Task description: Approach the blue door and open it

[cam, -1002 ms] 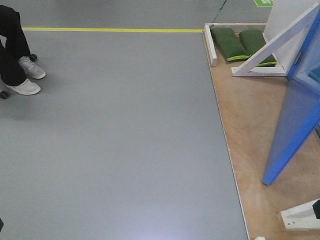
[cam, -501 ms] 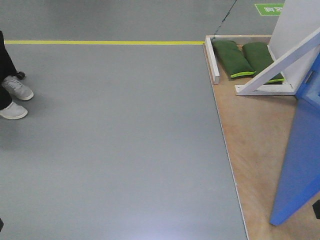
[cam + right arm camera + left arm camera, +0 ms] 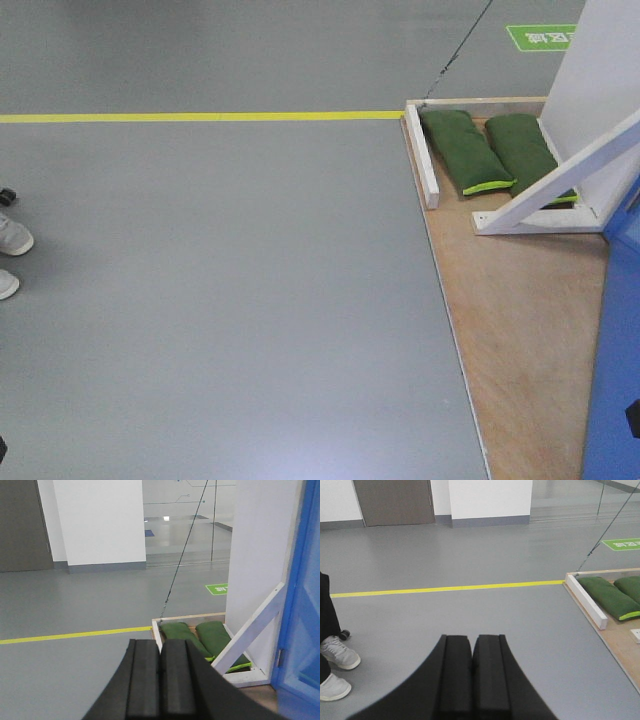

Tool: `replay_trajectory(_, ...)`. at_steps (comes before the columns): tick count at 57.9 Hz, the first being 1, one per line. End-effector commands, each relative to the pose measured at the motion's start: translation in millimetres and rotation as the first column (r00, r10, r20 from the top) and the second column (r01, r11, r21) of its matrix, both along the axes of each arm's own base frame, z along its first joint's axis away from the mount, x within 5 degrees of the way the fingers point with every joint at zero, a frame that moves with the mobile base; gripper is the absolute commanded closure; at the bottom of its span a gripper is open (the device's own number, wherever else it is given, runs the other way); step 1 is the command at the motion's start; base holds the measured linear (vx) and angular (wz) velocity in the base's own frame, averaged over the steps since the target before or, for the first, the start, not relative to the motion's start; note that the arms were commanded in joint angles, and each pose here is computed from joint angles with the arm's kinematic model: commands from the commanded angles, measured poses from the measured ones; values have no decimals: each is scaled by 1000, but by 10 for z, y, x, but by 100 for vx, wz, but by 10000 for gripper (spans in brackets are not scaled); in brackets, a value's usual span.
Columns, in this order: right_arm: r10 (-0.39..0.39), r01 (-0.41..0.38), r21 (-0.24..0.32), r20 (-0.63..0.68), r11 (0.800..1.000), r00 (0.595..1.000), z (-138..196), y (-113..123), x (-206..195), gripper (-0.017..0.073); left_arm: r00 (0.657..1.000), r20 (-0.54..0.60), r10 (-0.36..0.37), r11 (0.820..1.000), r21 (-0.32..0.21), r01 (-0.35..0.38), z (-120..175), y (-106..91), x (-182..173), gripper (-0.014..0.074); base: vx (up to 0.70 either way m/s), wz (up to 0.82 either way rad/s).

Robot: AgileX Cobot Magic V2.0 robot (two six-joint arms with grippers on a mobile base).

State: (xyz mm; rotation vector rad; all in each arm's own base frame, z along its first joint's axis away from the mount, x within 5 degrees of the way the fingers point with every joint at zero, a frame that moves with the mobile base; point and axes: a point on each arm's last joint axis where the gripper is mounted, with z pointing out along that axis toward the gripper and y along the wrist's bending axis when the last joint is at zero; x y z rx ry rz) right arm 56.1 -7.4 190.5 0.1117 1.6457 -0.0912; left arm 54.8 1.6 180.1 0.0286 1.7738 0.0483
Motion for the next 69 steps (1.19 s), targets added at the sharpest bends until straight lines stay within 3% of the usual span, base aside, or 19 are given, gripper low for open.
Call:
replay_trajectory(1, 5, -2, -28, 93, 1000, 996, 75, 3, -6, 547, 992, 122, -11, 1000, -8, 12, 170, -9, -5, 521, 37, -1)
replay_trajectory(62, 5, -2, -28, 89, 1000, 996, 72, 3, -6, 547, 992, 123, -11, 1000, -8, 12, 171, -9, -5, 521, 9, -3)
replay_trajectory(69, 4, -9, 39, 126, 999, 992, 193, 10, -24, 547, 992, 123, -11, 1000, -8, 12, 171, -9, -5, 521, 0, 0)
